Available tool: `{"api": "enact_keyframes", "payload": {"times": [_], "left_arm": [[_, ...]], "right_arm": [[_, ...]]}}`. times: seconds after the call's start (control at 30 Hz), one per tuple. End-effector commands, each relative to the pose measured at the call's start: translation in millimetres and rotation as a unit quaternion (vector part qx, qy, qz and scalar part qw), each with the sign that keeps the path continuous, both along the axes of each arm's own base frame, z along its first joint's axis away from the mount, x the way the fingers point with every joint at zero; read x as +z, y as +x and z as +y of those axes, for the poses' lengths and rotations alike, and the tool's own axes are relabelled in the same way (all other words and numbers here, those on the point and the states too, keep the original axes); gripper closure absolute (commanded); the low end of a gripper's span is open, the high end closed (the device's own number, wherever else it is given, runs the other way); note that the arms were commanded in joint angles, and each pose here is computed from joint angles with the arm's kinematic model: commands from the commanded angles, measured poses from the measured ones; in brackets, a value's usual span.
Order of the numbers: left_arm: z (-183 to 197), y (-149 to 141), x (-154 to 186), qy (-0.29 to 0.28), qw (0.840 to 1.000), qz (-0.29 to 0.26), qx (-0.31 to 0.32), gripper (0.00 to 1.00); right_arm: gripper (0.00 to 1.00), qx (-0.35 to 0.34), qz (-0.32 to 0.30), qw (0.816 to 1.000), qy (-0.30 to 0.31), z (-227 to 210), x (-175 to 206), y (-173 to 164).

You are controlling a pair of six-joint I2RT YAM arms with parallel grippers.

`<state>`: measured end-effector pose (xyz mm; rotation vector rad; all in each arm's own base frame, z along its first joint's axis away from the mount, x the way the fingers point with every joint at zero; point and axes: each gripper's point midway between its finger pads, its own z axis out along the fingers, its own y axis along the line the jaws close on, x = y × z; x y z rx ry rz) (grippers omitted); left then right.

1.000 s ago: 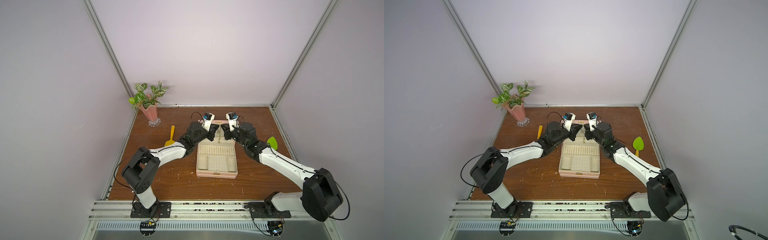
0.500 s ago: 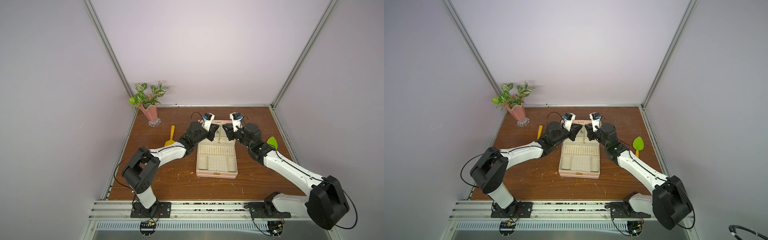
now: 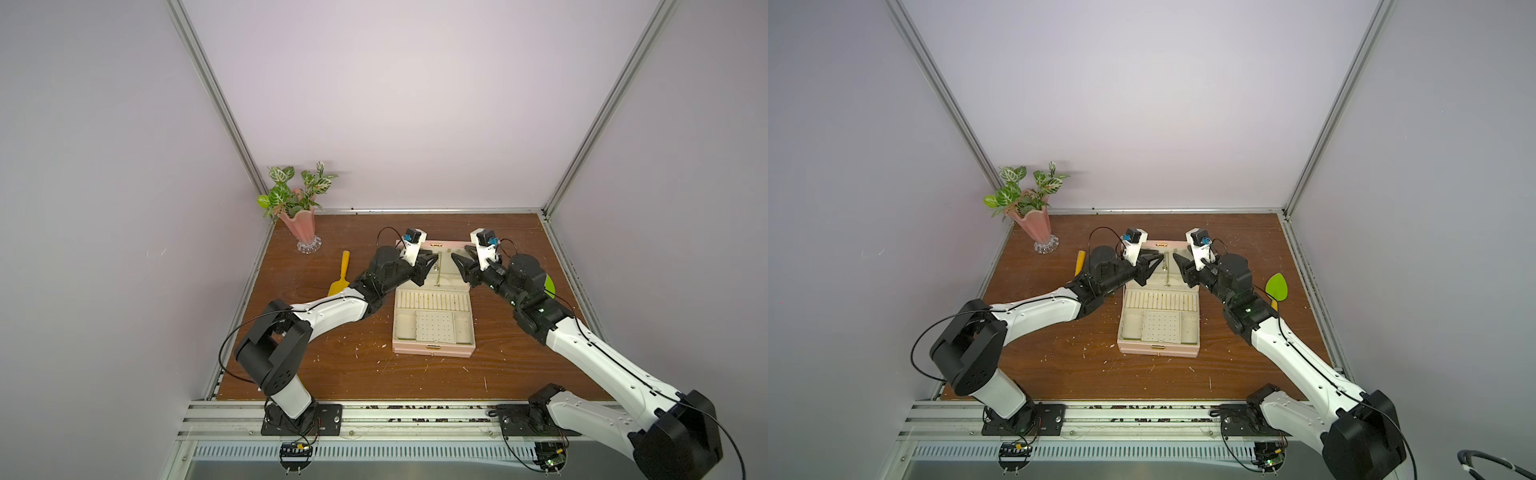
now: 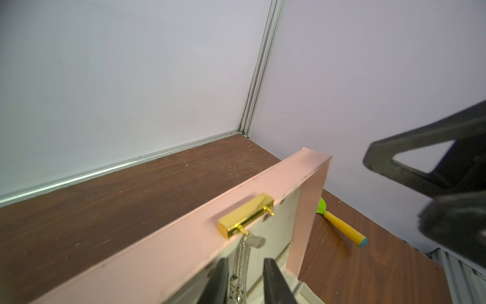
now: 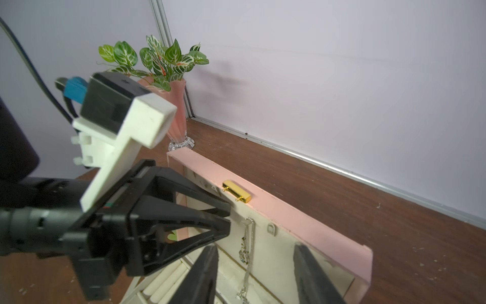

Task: Put jewelry chain into jewelry box
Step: Hang the necklace on the jewelry box clasp, then close the fastener on the jewelry box.

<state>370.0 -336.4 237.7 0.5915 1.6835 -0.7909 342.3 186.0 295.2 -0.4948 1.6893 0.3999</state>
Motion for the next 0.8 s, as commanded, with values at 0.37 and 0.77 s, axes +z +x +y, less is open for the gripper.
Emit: {"api": "enact_keyframes", "payload": {"times": [0.37,0.77], "left_arm": [[26,-45,10,0.013,0.997,-0.062,-0.038,0.53],[23,-52,4,0.020,0.995,-0.075,-0.060,0.51]], "right_arm": [[0.18,0.143,-0.062,0.958,-0.241,27,13,12],[0.20,0.173,-0.021,0.927,-0.332,33,-27,39]]}}
